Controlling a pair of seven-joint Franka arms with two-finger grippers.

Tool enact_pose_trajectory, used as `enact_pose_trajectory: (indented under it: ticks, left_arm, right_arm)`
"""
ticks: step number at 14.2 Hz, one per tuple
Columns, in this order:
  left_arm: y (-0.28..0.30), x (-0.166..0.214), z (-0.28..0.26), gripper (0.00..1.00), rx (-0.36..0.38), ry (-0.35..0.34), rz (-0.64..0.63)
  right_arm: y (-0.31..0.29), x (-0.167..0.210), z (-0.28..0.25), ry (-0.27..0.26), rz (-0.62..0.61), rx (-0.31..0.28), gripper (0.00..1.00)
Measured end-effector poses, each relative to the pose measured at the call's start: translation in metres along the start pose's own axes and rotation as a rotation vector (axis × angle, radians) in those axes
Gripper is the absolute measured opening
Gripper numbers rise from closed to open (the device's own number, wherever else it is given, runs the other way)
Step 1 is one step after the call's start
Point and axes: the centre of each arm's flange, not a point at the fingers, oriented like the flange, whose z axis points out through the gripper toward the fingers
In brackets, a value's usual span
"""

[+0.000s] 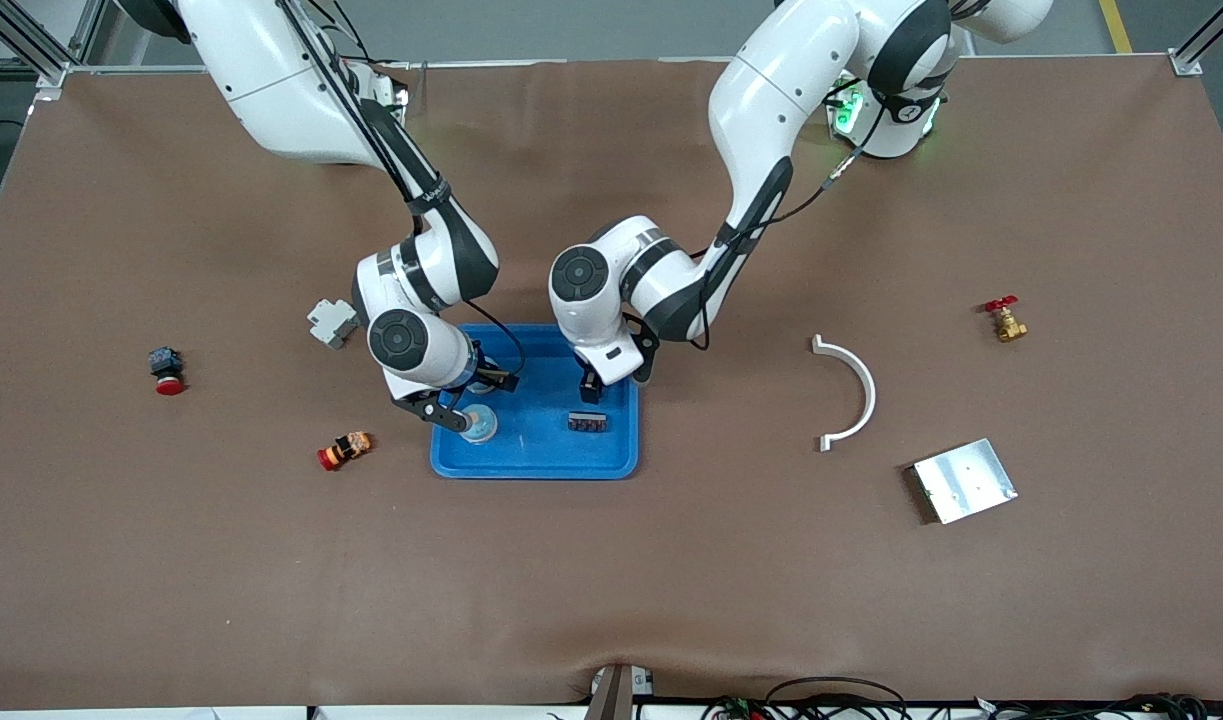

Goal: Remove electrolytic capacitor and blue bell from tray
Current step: 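Grasp the bell with the right gripper while the left gripper grasps the capacitor, then place the bell on the table with the right gripper while the left gripper lifts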

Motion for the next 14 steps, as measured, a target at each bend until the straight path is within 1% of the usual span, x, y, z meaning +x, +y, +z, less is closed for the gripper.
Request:
enact_pose_trajectory:
  ticks: [1, 2, 4, 5, 6, 7, 8, 9, 10, 11, 12, 14]
  left_arm:
    - [0.000, 0.000, 0.001, 1.00, 0.001, 0.001, -0.007]
    - [0.000, 0.000, 0.003, 1.00, 0.002, 0.002, -0.012]
    - [0.000, 0.001, 0.003, 1.00, 0.003, 0.003, -0.017]
    - [0.000, 0.000, 0.003, 0.94, 0.003, 0.003, -0.017]
    - [-0.001, 0.000, 0.003, 0.84, 0.003, 0.003, -0.016]
    - [-0.002, -0.001, 0.003, 0.71, 0.003, 0.003, -0.014]
    - [-0.002, -0.002, 0.003, 0.62, 0.003, 0.003, -0.013]
    - [-0.002, -0.002, 0.003, 0.50, -0.001, 0.005, -0.010]
    - [-0.001, -0.002, 0.001, 0.40, -0.010, 0.010, -0.004]
    - [-0.001, -0.002, 0.001, 0.33, -0.015, 0.015, 0.002]
    - [-0.001, -0.002, 0.001, 0.34, -0.018, 0.019, 0.005]
    - [0.000, -0.002, 0.000, 0.34, -0.024, 0.024, 0.021]
  right_arm:
    - [0.000, 0.000, 0.000, 0.001, 0.000, 0.001, 0.94]
    - [0.000, 0.000, 0.000, 0.001, 0.000, 0.001, 0.89]
    - [0.000, 0.000, -0.001, 0.002, 0.001, 0.002, 0.66]
    - [-0.001, 0.001, -0.002, 0.003, 0.005, 0.004, 0.64]
    - [-0.001, 0.001, -0.003, 0.004, 0.019, 0.006, 0.64]
    - [-0.003, 0.001, -0.005, 0.006, 0.044, 0.010, 0.64]
    - [-0.006, 0.001, -0.009, 0.006, 0.065, 0.014, 0.64]
    - [-0.010, 0.000, -0.015, 0.000, 0.077, 0.012, 0.64]
    - [-0.014, -0.001, -0.025, -0.012, 0.078, 0.004, 0.64]
    - [-0.017, -0.001, -0.037, -0.019, 0.076, 0.000, 0.64]
    - [-0.017, 0.000, -0.051, -0.022, 0.072, 0.001, 0.64]
    - [-0.005, 0.007, -0.077, -0.032, 0.018, -0.001, 0.64]
